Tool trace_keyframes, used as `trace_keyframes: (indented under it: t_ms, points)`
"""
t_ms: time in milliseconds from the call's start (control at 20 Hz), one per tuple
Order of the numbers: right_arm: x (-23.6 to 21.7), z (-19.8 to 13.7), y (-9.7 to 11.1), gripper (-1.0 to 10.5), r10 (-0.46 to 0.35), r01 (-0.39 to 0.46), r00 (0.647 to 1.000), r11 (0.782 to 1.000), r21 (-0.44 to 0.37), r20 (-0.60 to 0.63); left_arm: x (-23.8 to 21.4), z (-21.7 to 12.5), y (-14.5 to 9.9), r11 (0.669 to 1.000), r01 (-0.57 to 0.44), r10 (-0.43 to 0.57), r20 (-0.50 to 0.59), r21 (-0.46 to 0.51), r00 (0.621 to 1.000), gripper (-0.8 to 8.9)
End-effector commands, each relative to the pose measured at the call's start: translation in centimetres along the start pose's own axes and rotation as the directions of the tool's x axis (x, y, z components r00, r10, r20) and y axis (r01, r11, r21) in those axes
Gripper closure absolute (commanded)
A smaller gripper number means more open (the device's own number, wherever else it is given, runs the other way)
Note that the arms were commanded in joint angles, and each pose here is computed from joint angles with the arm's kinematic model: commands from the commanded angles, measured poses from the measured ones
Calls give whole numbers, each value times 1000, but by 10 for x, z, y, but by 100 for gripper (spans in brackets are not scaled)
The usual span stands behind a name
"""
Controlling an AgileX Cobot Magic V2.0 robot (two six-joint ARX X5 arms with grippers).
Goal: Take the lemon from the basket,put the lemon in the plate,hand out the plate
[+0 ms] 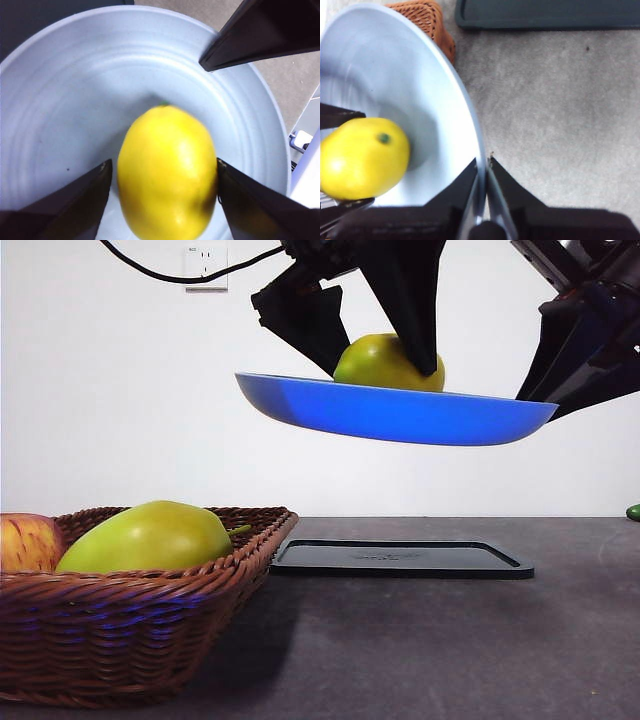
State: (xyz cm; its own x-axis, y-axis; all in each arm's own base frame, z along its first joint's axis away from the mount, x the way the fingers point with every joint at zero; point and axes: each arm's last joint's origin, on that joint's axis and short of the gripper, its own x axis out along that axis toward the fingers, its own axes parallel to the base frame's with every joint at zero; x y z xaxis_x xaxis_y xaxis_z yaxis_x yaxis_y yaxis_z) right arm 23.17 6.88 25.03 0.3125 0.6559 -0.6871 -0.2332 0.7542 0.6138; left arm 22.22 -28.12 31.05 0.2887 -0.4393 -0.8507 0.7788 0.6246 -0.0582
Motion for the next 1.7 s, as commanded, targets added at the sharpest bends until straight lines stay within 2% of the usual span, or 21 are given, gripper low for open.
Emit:
trace_keyframes:
  t_ms: [50,350,700,800,900,1100,1350,1450,1500,1700]
  points:
    - [-1,5,0,944,-18,18,1000,999,34,21,-8,5,-3,1000,8,-8,29,-6,1000,460]
    - [-9,25,-14,944,-101,97,994,990,102,38,-68,-6,-2,1000,8,-7,125,-13,992,462]
    - [12,89,-45,944,-162,164,987,973,162,-26,-166,-50,-6,1000,15,-13,274,-5,962,464]
    - [25,108,-54,944,-197,199,980,966,166,-31,-188,-63,-7,1000,19,-15,316,-10,949,464]
    - [39,125,-64,944,-199,203,979,964,173,-43,-204,-74,-7,999,27,-17,354,-22,935,464]
    - [70,149,-85,944,-200,208,978,961,185,-63,-219,-84,-7,999,32,-19,396,-27,918,464]
    - [90,153,-106,944,-204,212,977,956,202,-60,-218,-84,-7,999,22,-8,393,-32,919,464]
    - [90,153,-110,943,-250,256,967,945,203,-58,-218,-84,-6,999,1,15,393,-41,919,464]
    - [90,153,-110,923,-274,280,960,939,201,-56,-218,-84,-6,999,-10,27,394,-46,919,464]
    - [89,153,-111,758,-277,282,959,939,195,-55,-218,-84,-6,999,-15,33,394,-48,919,464]
